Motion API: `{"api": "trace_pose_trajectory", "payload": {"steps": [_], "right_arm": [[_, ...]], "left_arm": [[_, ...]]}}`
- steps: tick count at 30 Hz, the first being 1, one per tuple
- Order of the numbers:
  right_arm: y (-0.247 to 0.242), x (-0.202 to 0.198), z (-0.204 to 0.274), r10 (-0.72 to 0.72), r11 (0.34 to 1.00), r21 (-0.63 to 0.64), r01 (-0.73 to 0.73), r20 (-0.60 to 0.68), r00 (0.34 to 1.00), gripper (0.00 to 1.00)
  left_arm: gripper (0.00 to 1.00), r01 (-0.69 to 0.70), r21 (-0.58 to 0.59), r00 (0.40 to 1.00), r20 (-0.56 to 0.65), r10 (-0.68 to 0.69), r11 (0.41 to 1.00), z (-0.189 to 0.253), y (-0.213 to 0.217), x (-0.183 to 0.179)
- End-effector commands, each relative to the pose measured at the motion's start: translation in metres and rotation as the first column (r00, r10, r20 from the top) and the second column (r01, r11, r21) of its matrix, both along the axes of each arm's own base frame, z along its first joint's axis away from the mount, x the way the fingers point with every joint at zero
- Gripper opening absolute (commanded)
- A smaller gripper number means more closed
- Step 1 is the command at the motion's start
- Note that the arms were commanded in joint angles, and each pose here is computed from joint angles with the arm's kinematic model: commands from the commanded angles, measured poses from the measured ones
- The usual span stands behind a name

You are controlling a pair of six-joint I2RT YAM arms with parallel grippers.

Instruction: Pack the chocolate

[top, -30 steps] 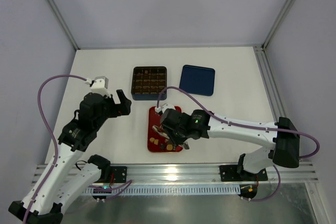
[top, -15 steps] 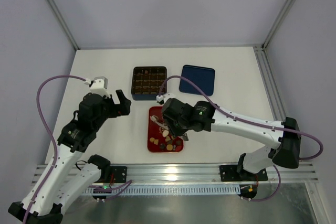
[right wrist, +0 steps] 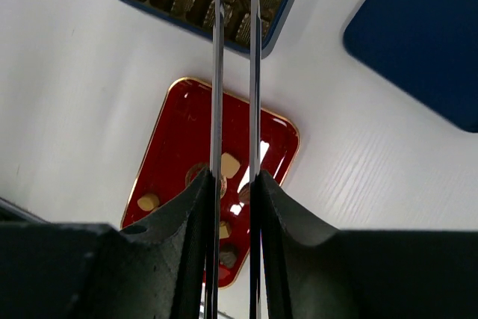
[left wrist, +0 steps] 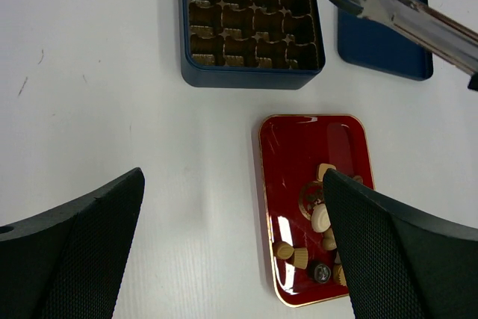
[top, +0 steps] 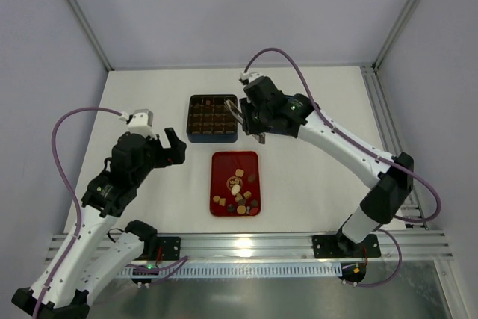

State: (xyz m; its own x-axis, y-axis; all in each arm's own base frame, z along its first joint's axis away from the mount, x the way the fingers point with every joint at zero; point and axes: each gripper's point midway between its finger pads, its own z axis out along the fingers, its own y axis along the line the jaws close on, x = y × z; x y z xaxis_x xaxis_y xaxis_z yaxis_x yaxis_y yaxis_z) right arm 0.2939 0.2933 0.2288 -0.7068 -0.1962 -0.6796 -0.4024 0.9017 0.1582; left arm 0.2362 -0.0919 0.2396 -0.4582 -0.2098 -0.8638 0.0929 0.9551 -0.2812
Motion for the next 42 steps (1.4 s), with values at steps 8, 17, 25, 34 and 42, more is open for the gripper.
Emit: {"api": "trace_pose_trajectory", "payload": {"steps": [8, 17, 25, 34, 42], "right_arm": [[0.025, 0.085, 0.003, -0.058, 0.998, 0.011, 0.057, 0.066, 0.996, 0.24], [0.022, 0.107, -0.026, -0.106, 0.993, -0.047, 0.109, 0.051, 0.993, 0.24], [0.021, 0.111, -0.042, -0.116, 0.990, -0.074, 0.119, 0.038, 0.992, 0.25], [0.022, 0.115, -0.051, -0.122, 0.989, -0.086, 0.124, 0.033, 0.992, 0.34], [0.023, 0.116, -0.039, -0.116, 0.990, -0.076, 0.120, 0.051, 0.992, 0.44]], "left_arm": [[1.00, -0.015, -0.006, 0.999, 0.036, 0.015, 1.000, 0.011, 0.002, 0.002], [1.00, -0.012, -0.007, 0.999, 0.036, 0.013, 1.000, 0.011, 0.002, 0.002], [1.00, -0.009, -0.007, 1.000, 0.028, 0.009, 1.000, 0.010, 0.000, 0.003], [1.00, -0.008, -0.005, 1.000, 0.027, 0.008, 1.000, 0.009, 0.000, 0.003], [1.00, -0.009, -0.005, 1.000, 0.024, 0.009, 1.000, 0.008, 0.000, 0.003]]}}
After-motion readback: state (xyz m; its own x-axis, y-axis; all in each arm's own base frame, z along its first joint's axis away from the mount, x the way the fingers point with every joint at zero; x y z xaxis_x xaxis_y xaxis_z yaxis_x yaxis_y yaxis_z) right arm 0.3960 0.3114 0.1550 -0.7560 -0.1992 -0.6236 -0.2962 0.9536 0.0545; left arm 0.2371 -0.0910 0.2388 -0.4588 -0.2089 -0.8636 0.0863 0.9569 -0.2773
